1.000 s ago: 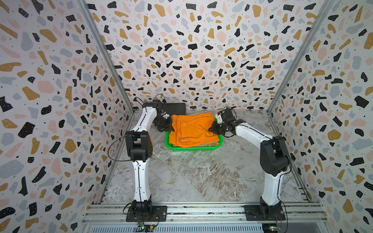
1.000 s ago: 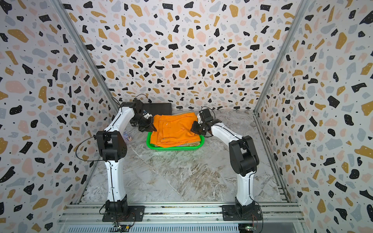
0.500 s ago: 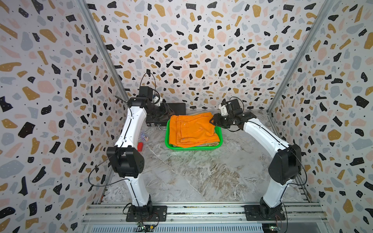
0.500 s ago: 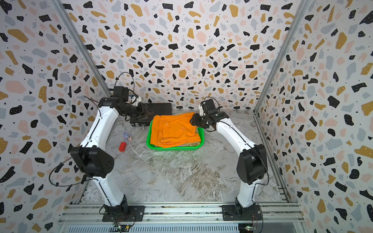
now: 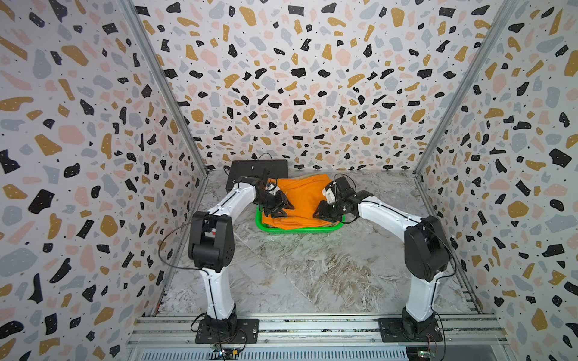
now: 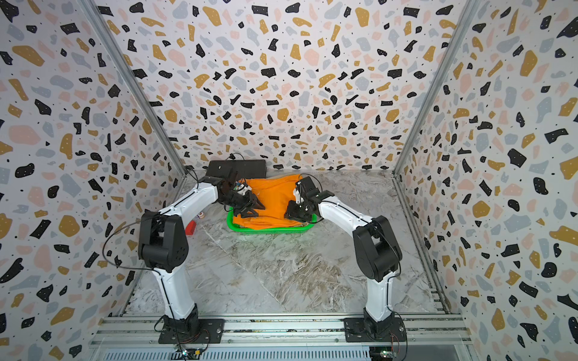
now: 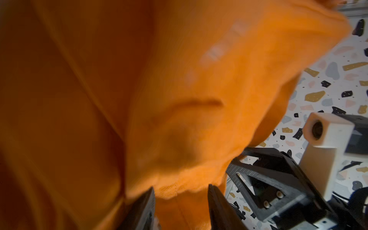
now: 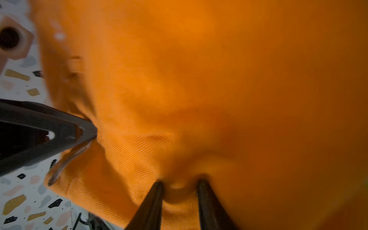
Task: Put the folded long pants in the basket
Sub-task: Place the long pant in the basket, then reset both arms
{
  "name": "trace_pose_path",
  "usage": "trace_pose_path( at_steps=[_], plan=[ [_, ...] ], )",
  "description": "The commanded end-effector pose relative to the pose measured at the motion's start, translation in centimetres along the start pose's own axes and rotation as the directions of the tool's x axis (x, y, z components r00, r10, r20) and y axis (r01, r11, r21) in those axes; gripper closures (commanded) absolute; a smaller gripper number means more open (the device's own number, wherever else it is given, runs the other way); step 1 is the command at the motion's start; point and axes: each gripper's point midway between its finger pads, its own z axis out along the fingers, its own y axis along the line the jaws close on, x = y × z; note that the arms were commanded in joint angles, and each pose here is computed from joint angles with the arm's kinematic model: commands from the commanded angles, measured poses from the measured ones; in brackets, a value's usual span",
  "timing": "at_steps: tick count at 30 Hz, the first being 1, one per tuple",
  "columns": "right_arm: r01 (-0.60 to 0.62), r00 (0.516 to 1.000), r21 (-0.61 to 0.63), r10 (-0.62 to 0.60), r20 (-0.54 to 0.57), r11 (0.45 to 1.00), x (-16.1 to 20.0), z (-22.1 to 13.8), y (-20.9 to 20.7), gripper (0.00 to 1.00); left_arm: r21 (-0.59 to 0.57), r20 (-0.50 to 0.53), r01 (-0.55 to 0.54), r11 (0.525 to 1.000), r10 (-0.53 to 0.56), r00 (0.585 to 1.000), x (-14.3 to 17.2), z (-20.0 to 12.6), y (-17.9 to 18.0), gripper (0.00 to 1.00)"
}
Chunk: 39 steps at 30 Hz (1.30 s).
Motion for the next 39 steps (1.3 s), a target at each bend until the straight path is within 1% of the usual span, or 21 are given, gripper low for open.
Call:
trace_pose_path(
  at_steps=[1, 4, 7, 12, 14, 15, 17, 18, 20, 22, 23, 24, 25, 26, 27, 28, 29, 31, 32, 35, 39],
  plan=[
    [-0.089, 0.992, 0.067, 0.094, -0.081, 0.994, 2.9, 1.3, -2.8, 0.67, -0.002, -0.003, -0.012, 1.0, 0.012, 1.0, -1.7, 1.9, 1.6, 0.53],
    [-0.088, 0.993, 0.062, 0.093, -0.069, 0.994, 2.9, 1.0, -2.7, 0.66, 0.005, -0.029, 0.019, 1.0, -0.018, 0.999, -2.6, 3.2, 2.6, 0.56],
    [-0.049, 0.999, 0.039, 0.05, -0.022, 0.998, 1.4, -1.2, -0.9, 0.62, 0.005, 0.012, -0.017, 1.0, 0.017, 1.0, -3.0, 1.8, 1.6, 0.56],
    [0.032, 0.996, -0.021, -0.03, 0.09, 0.999, -1.2, -6.7, 3.3, 0.51, 0.067, 0.172, -0.166, 0.984, 0.153, 0.973, -2.4, -5.5, -5.1, 0.5],
    [0.096, 0.981, -0.026, -0.09, 0.172, 0.995, -2.4, -9.8, 5.0, 0.42, 0.073, 0.271, -0.272, 0.96, 0.243, 0.931, -1.5, -9.6, -8.3, 0.45],
    [0.132, 0.967, -0.005, -0.127, 0.22, 0.991, -3.0, -11.6, 5.4, 0.35, 0.059, 0.339, -0.348, 0.936, 0.309, 0.888, -0.8, -12.2, -10.0, 0.42],
    [0.209, 0.926, 0.039, -0.211, 0.313, 0.977, -3.9, -15.1, 6.0, 0.28, -0.028, 0.478, -0.459, 0.888, 0.415, 0.774, 0.4, -16.9, -12.1, 0.37],
    [0.242, 0.897, 0.082, -0.255, 0.361, 0.967, -4.4, -16.8, 5.8, 0.25, -0.109, 0.551, -0.484, 0.868, 0.458, 0.698, 0.8, -19.3, -12.3, 0.34],
    [0.272, 0.826, 0.213, -0.342, 0.447, 0.938, -5.0, -20.0, 4.2, 0.19, -0.28, 0.69, -0.449, 0.848, 0.503, 0.521, 1.6, -24.3, -11.6, 0.3],
    [0.24, 0.744, 0.394, -0.429, 0.512, 0.887, -5.1, -22.7, 1.2, 0.07, -0.436, 0.79, -0.367, 0.822, 0.544, 0.282, 1.6, -28.0, -9.8, 0.28],
    [0.237, 0.698, 0.462, -0.481, 0.531, 0.854, -5.1, -23.6, 0.1, 0.07, -0.475, 0.823, -0.336, 0.813, 0.546, 0.159, 1.7, -29.4, -9.2, 0.23],
    [0.249, 0.649, 0.529, -0.545, 0.531, 0.811, -4.7, -24.0, -1.2, 0.05, -0.525, 0.826, -0.291, 0.8, 0.561, 0.052, 1.8, -29.5, -7.3, 0.09],
    [0.231, 0.605, 0.597, -0.594, 0.53, 0.768, -4.2, -24.6, -2.7, 0.02, -0.587, 0.8, -0.276, 0.761, 0.598, -0.053, 2.3, -29.3, -6.0, 0.0],
    [0.205, 0.576, 0.639, -0.619, 0.534, 0.741, -3.7, -25.1, -3.9, 0.0, -0.631, 0.773, -0.26, 0.731, 0.622, -0.125, 2.8, -29.0, -5.1, 0.0],
    [0.201, 0.532, 0.684, -0.665, 0.525, 0.701, -3.0, -25.5, -4.9, 0.0, -0.672, 0.739, -0.245, 0.698, 0.651, -0.172, 3.1, -28.0, -3.5, 0.0],
    [0.205, 0.482, 0.725, -0.713, 0.51, 0.657, -2.2, -25.3, -6.1, 0.0, -0.697, 0.717, -0.228, 0.68, 0.671, -0.187, 3.3, -27.0, -2.2, 0.0],
    [0.198, 0.451, 0.751, -0.739, 0.501, 0.63, -1.3, -25.3, -7.1, 0.0, -0.7, 0.713, -0.193, 0.687, 0.683, -0.156, 3.0, -26.4, -0.7, 0.0],
    [0.129, 0.407, 0.806, -0.772, 0.489, 0.578, 0.3, -25.8, -9.5, 0.0, -0.703, 0.711, -0.094, 0.705, 0.701, -0.054, 2.2, -25.3, 2.6, 0.0],
    [0.084, 0.409, 0.822, -0.772, 0.487, 0.564, 0.9, -26.0, -10.8, 0.0, -0.716, 0.697, -0.073, 0.694, 0.717, -0.021, 1.9, -24.6, 3.7, 0.0],
    [0.026, 0.461, 0.859, -0.769, 0.443, 0.511, 2.8, -25.1, -14.3, 0.0, -0.754, 0.656, 0.008, 0.657, 0.751, 0.075, 1.3, -22.2, 7.8, 0.0],
    [0.009, 0.553, 0.888, -0.742, 0.38, 0.461, 4.5, -22.9, -17.7, 0.0, -0.712, 0.702, 0.2, 0.673, 0.689, 0.181, 1.3, -20.6, 13.9, 0.0]
  ],
)
